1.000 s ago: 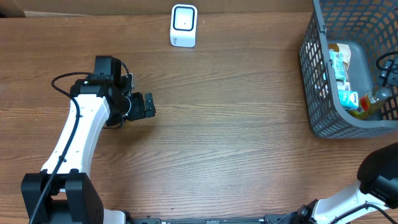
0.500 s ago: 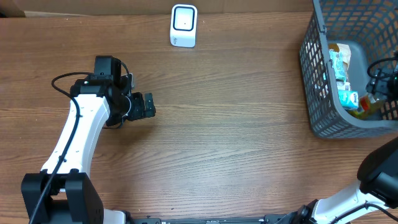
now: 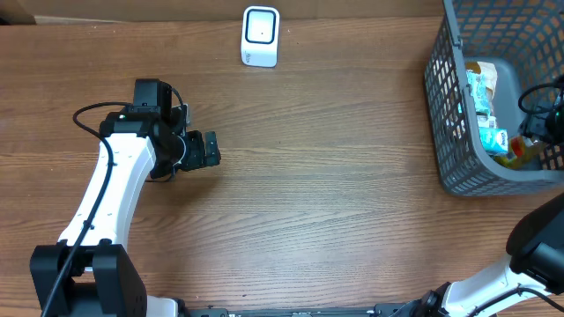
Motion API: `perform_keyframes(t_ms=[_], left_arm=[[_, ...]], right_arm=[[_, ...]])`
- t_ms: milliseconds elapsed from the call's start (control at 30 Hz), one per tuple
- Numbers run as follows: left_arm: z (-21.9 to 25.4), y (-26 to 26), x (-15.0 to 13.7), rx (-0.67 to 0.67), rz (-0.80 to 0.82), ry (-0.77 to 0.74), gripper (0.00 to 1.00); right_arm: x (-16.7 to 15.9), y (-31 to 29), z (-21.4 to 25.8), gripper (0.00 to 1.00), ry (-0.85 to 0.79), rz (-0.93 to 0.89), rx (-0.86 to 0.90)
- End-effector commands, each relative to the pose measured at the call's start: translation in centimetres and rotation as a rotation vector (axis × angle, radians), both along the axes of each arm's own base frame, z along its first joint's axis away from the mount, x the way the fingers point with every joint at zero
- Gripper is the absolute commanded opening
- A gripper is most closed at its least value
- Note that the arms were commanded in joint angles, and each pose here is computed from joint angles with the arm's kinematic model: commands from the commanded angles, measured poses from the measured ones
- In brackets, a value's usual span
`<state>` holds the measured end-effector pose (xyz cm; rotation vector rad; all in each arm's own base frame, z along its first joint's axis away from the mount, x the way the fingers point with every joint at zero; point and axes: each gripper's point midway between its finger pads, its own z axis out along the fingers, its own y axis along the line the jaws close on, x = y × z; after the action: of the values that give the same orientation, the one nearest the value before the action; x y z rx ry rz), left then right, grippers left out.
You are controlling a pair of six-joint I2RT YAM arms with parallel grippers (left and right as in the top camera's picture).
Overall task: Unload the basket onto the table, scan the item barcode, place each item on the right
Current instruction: 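Reach into the basket with the right gripper and grasp the yellow bottle, then carry the yellow bottle out of the basket toward the table center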
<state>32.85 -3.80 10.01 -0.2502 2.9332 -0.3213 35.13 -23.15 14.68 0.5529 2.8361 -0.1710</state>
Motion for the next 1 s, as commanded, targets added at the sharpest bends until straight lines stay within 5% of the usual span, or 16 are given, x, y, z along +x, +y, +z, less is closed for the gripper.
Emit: perform_keyframes(t_ms=[0,133,267,467,700,967], left_arm=[[0.2,0.1,0.4,0.004,0.009,-0.009,1.00],[0.2,0.1,0.4,0.004,0.008,-0.009,1.00],[0.2,0.1,0.4,0.004,0.008,-0.009,0.99],[0.2,0.1,0.4,0.004,0.008,-0.009,1.00],[0.2,0.1,0.4,0.004,0.008,-0.009,1.00],[0.2,0.1,0.4,0.004,0.008,-0.009,1.00]], right_arm=[[0.0,-0.1,-0.9,0.58,0.014,-0.002,0.014],[-0.1,0.0,-1.6,0.56,0.031,-0.003,0.025],[0.1,-0.1,-1.5,0.40,0.027,-0.003,0.023],[1.0,-0.7,1.7,0.33,-0.033,-0.011,-0.013],[3.4,-0.8,12.7,0.21,-0.264,-0.028,-0.108],[6.0,7.6,28.6,0.20,-0.706,0.146,-0.092]])
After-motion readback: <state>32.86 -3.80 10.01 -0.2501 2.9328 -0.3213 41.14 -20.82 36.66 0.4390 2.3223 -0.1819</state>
